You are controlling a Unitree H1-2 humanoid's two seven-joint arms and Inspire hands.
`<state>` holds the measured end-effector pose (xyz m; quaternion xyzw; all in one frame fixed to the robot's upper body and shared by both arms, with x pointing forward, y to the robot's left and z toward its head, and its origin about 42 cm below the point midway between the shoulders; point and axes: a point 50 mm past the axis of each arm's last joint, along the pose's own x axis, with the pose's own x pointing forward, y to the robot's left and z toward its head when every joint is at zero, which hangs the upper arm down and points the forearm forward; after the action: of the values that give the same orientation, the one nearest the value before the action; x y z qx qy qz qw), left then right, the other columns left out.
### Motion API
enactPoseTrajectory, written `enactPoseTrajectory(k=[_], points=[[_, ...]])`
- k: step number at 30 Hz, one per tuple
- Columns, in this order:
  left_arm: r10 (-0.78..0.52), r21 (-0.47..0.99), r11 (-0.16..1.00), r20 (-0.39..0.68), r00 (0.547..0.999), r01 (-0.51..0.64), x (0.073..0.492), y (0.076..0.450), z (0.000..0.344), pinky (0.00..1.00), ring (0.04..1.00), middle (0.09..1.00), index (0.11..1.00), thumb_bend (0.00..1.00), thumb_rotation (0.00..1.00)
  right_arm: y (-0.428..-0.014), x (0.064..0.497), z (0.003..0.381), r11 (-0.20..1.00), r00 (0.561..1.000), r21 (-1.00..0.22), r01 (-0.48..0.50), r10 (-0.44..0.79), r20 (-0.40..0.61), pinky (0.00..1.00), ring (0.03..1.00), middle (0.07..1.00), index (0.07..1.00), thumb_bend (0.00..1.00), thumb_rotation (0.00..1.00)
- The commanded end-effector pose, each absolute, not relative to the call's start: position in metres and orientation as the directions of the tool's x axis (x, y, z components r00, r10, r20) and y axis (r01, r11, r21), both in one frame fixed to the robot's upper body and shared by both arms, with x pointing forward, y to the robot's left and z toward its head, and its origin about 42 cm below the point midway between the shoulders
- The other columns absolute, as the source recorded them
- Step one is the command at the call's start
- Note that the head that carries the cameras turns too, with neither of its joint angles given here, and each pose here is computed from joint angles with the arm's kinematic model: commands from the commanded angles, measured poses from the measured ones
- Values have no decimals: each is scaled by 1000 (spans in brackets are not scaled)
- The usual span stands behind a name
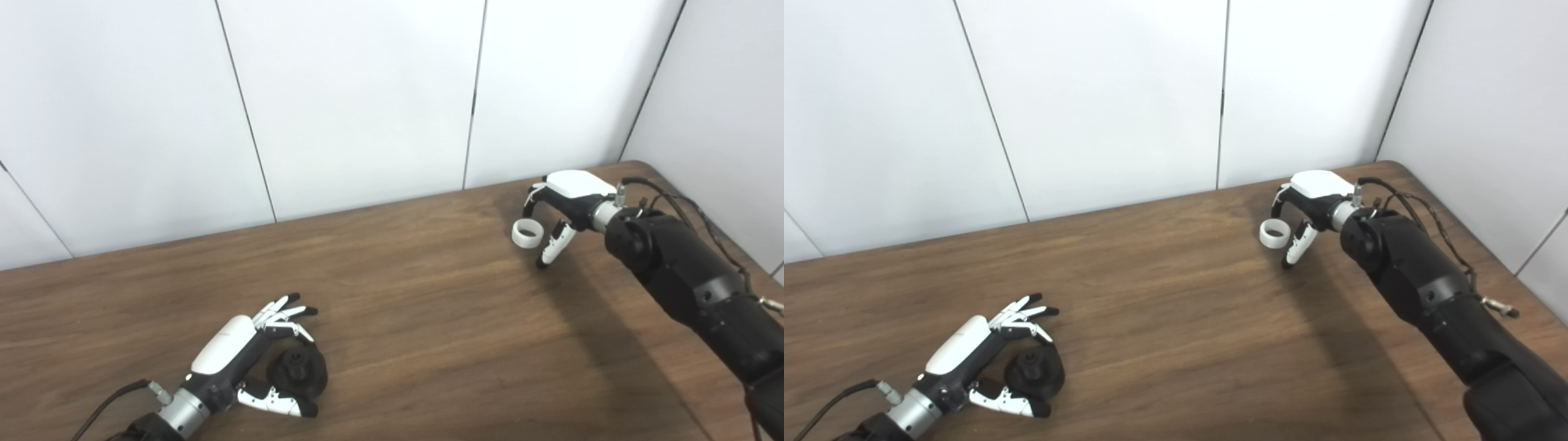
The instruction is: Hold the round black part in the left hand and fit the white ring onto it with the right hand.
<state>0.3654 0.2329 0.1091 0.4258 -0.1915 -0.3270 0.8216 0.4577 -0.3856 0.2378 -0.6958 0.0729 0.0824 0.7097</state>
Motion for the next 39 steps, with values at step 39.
enactPoseTrajectory(k=[39], points=[[-706, 820, 336, -108, 700, 465, 339, 249, 83, 1000, 1000, 880, 479, 526, 61, -384, 472, 267, 1, 994, -996, -89, 63, -89, 966, 955, 794, 481, 526, 141]])
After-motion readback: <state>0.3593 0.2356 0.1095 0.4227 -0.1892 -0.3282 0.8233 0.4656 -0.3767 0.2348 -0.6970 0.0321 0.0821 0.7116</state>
